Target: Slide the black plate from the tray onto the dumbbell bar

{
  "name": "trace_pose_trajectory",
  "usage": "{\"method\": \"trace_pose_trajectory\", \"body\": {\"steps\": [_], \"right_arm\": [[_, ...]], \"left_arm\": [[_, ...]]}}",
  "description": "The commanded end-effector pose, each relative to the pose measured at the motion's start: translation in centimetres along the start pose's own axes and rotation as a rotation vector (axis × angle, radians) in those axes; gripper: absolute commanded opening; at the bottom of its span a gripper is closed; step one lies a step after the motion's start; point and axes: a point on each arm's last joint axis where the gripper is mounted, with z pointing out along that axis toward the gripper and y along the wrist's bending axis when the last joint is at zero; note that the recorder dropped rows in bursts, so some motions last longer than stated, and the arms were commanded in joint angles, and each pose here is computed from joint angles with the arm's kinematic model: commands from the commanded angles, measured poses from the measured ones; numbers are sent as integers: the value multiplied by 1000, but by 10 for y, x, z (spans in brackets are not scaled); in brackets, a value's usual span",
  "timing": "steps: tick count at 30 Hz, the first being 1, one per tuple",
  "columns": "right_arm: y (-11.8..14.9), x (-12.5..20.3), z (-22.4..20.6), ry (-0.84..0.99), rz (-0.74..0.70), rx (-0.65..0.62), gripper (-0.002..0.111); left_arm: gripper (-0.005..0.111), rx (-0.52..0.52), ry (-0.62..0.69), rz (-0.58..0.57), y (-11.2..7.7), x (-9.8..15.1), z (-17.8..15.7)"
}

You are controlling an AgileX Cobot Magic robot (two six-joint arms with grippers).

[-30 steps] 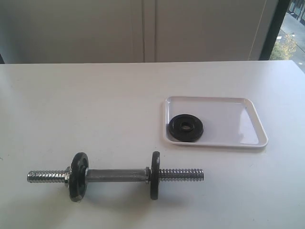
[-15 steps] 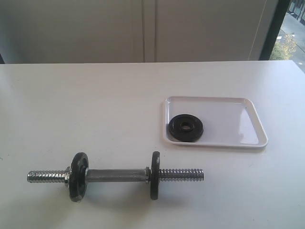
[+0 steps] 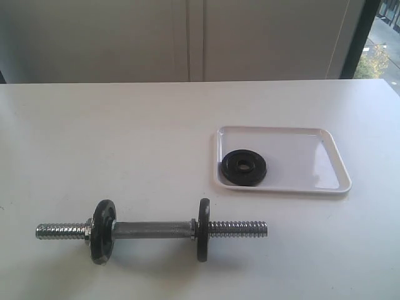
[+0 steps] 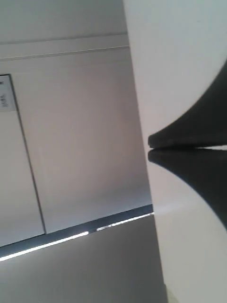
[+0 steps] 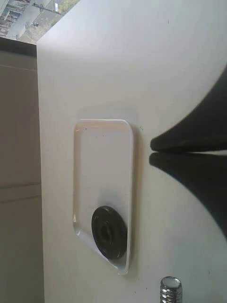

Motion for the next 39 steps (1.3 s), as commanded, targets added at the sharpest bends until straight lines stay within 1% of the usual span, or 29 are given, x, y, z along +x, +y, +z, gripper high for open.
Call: {"method": "trace_pose_trajectory", "body": {"steps": [1,3,5,9,12,13,15,19,22,26,29,33,36,38,39], "right_arm": [[0,1,0,-7,5,-2,0],[0,1,0,-7,5,-2,0],[0,1,0,-7,5,-2,0],[0,1,0,-7,5,-2,0],[0,1,0,-7,5,-2,0],[0,1,0,-7,5,-2,0],[0,1,0,-7,5,-2,0],[0,1,0,-7,5,-2,0],[0,1,0,-7,5,-2,0],[0,1,0,-7,5,-2,0],[0,1,0,-7,5,-2,0],[0,1,0,-7,5,-2,0],[0,1,0,-7,5,-2,0],[0,1,0,-7,5,-2,0],[0,1,0,-7,5,-2,0]], "left_arm": [[0,-34,-144,-67,3,-12,-1],[0,-44,-210,-92,5,-18,-2],[0,-58,-280,-91,6,-24,-4],[0,-100,-491,-122,11,-41,-11],[0,-111,-661,-180,14,-54,-20],[0,-109,-703,-201,15,-56,-22],[0,-94,-748,-255,16,-59,-25],[0,-56,-751,-350,16,-59,-25],[0,-38,-760,-387,17,-69,-25],[0,9,-725,-453,18,-87,-24],[0,18,-693,-459,19,-104,-24],[0,19,-647,-462,22,-124,-15],[0,8,-591,-424,23,-135,-4],[0,10,-502,-403,22,-137,7],[0,12,-428,-389,21,-135,14]]}}
